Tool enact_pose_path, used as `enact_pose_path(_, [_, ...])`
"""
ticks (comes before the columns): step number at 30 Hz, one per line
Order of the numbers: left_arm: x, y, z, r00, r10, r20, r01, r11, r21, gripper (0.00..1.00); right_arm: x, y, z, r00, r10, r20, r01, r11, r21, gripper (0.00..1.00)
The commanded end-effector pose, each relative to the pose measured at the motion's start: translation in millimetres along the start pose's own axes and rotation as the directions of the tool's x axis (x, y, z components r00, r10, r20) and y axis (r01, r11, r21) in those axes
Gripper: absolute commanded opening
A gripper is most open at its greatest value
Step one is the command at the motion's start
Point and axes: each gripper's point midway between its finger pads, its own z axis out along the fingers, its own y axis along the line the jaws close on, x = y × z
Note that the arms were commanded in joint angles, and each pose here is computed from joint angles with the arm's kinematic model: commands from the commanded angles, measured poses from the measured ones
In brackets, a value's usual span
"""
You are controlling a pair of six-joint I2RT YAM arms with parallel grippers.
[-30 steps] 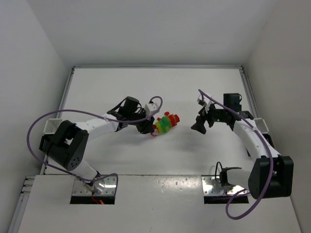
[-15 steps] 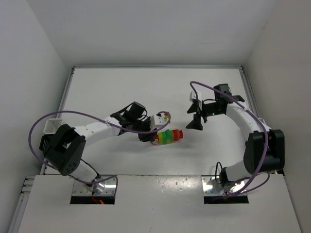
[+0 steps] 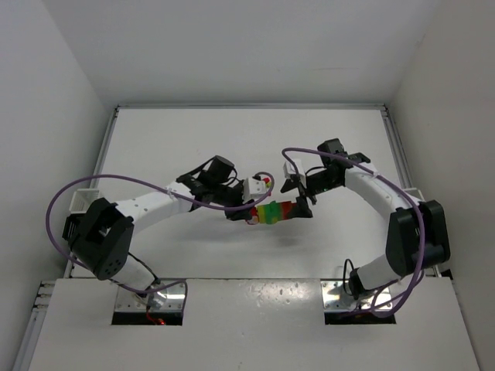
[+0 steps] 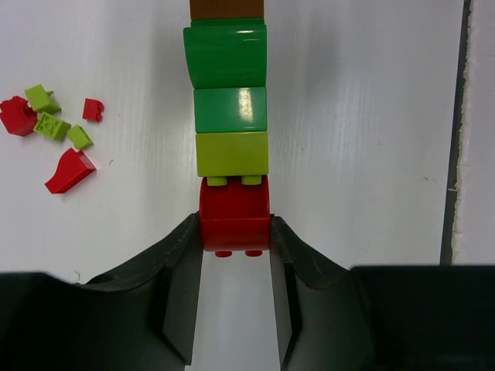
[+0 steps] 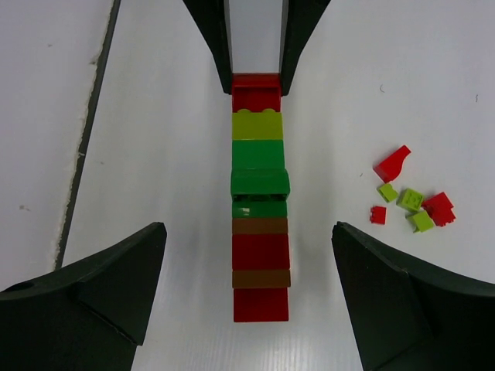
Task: Sort the legos into containers by color
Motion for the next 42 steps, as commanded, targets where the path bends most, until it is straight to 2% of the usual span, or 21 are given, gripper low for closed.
enact_pose_path(1, [-38, -2, -3, 0.993, 0.071, 0.093, -0.073, 0.997, 0.017, 0.03, -9, -4, 8, 0.996, -0.081, 0.049, 0.082, 0.997, -0.012, 0.88])
enact_pose_path(13, [-43, -1, -3, 0.993, 0.047, 0.104, -0.050, 0.998, 0.024, 0.03, -7, -8, 30, 0.999, 0.000, 0.052, 0.001, 1.000, -0.028, 0.88])
enact_pose_path(20, [-50, -2, -3, 0.991, 0.031, 0.132, -0.035, 0.999, 0.031, 0.03, -4, -12, 41, 0.999, 0.025, 0.035, -0.024, 0.999, -0.021, 0.75])
enact_pose_path(24, [-54, -1, -3, 0.989, 0.014, 0.145, -0.018, 0.999, 0.026, 0.03, -2, -18, 44, 0.999, 0.033, 0.020, -0.033, 0.999, 0.008, 0.60])
enact_pose_path(27, [-56, 1, -3, 0.986, -0.014, 0.168, 0.010, 1.000, 0.027, 0.03, 2, -15, 48, 0.999, 0.046, 0.010, -0.046, 0.999, 0.001, 0.57])
enact_pose_path(30, [-62, 1, -3, 0.982, -0.009, 0.188, 0.004, 1.000, 0.029, 0.03, 5, -13, 48, 0.999, 0.053, 0.007, -0.053, 0.999, -0.003, 0.43])
enact_pose_path(31, [-62, 1, -3, 0.982, -0.009, 0.188, 0.004, 1.000, 0.029, 0.03, 5, -13, 48, 0.999, 0.053, 0.007, -0.053, 0.999, -0.003, 0.31])
enact_pose_path(32, [-62, 1, -3, 0.982, -0.018, 0.188, 0.013, 0.999, 0.030, 0.03, 5, -12, 48, 0.997, 0.071, 0.006, -0.071, 0.997, -0.003, 0.25])
enact_pose_path(33, [-62, 1, -3, 0.982, -0.018, 0.188, 0.013, 0.999, 0.030, 0.05, 6, -15, 48, 0.998, 0.064, 0.002, -0.064, 0.998, 0.007, 0.20])
enact_pose_path(34, [-63, -1, -3, 0.981, -0.018, 0.193, 0.010, 0.999, 0.043, 0.11, 4, -16, 48, 0.997, 0.072, 0.006, -0.072, 0.997, 0.012, 0.10])
enact_pose_path(35, [-59, -6, -2, 0.981, -0.026, 0.191, 0.015, 0.998, 0.063, 0.22, 4, -15, 48, 0.996, 0.093, 0.007, -0.093, 0.996, 0.012, 0.07])
enact_pose_path(37, [-57, -6, -2, 0.980, -0.031, 0.198, 0.017, 0.997, 0.074, 0.29, 2, -19, 49, 0.996, 0.092, 0.015, -0.093, 0.995, 0.022, 0.00])
enact_pose_path(42, [-47, -13, -1, 0.981, -0.053, 0.189, 0.036, 0.995, 0.091, 0.38, -1, -18, 49, 0.992, 0.120, 0.027, -0.120, 0.993, 0.020, 0.00])
